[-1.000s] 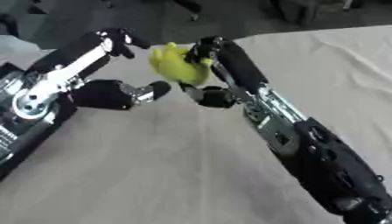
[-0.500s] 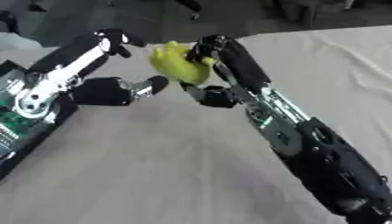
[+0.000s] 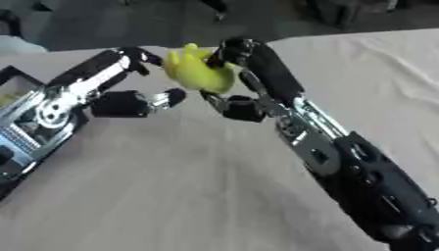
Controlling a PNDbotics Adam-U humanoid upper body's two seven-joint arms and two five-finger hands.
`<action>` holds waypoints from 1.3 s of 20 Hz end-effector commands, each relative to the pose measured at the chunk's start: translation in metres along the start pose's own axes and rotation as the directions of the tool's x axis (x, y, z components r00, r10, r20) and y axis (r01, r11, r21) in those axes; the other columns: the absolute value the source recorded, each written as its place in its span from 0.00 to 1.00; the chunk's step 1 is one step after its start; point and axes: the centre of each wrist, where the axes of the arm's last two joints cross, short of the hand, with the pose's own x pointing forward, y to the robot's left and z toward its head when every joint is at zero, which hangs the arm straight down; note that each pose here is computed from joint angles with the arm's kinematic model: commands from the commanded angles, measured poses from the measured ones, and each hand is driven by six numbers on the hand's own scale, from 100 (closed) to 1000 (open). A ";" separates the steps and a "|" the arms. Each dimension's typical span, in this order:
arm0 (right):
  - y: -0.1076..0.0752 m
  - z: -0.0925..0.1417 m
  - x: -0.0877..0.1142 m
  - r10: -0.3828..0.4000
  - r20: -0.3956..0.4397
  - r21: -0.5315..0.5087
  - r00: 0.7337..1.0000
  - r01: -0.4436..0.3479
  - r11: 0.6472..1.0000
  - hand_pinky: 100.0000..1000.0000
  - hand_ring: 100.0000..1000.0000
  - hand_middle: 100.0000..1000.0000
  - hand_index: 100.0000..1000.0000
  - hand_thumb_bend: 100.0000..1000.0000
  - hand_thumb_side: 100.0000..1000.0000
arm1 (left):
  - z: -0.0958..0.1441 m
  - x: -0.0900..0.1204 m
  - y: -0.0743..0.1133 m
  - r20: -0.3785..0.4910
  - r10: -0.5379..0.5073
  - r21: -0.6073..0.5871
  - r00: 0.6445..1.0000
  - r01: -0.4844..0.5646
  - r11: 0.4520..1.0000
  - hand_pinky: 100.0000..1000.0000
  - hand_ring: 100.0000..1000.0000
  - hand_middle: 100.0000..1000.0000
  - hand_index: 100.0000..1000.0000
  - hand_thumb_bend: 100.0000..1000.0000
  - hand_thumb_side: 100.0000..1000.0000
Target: Pick up the objects with one hand, pass them to the other hand, and then place them into the box on the other side of the table.
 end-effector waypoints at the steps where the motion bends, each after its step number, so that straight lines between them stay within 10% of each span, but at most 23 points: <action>1: -0.010 -0.010 0.002 0.003 0.045 -0.033 0.999 -0.002 0.999 0.69 0.52 0.36 0.50 0.16 0.00 | -0.002 -0.002 0.014 0.028 -0.004 0.016 1.000 0.003 1.000 0.93 0.81 0.84 0.87 0.45 0.75; 26: -0.007 -0.020 0.014 -0.076 0.148 -0.062 0.986 0.086 0.994 0.68 0.52 0.36 0.50 0.12 0.00 | -0.014 0.011 0.009 0.168 0.105 -0.047 0.980 -0.098 0.994 0.94 0.80 0.84 0.86 0.37 0.78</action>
